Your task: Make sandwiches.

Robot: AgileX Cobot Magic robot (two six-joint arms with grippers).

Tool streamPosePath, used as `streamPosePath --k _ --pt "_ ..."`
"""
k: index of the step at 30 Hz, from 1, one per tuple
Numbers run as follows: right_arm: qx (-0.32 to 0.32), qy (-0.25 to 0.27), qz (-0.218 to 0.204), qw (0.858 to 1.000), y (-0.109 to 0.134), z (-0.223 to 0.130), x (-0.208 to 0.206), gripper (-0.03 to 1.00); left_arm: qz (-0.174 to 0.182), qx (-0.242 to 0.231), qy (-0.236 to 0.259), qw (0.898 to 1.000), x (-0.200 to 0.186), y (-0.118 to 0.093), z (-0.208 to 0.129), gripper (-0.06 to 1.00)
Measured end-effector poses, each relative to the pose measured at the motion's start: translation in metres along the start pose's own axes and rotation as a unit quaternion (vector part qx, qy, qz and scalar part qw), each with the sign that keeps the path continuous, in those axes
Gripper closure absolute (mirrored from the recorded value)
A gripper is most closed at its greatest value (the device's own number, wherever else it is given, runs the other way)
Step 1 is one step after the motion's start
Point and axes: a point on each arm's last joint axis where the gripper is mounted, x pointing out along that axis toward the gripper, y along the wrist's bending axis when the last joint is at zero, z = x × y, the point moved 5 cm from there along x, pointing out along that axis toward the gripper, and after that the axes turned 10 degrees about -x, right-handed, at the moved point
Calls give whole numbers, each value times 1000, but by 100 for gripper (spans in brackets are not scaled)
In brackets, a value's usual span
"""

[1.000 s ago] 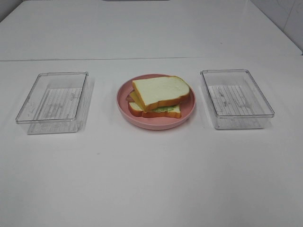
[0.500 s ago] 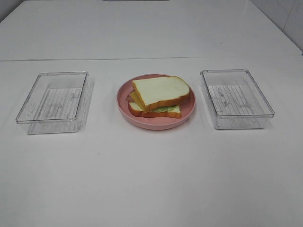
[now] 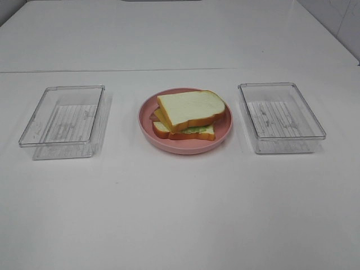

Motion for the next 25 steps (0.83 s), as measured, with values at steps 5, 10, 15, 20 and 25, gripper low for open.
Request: streamPosePath --k 5,10,15,20,25 --pt "4 0 -1 1000 0 0 0 10 0 0 0 1000 0 0 0 -4" --pt "4 0 -1 1000 0 0 0 10 0 0 0 1000 0 0 0 -4" --pt "4 0 -1 1000 0 0 0 10 0 0 0 1000 0 0 0 -4" --pt "4 0 -1 1000 0 0 0 10 0 0 0 1000 0 0 0 -4" --pt "4 0 -1 1000 0 0 0 10 0 0 0 1000 0 0 0 -4"
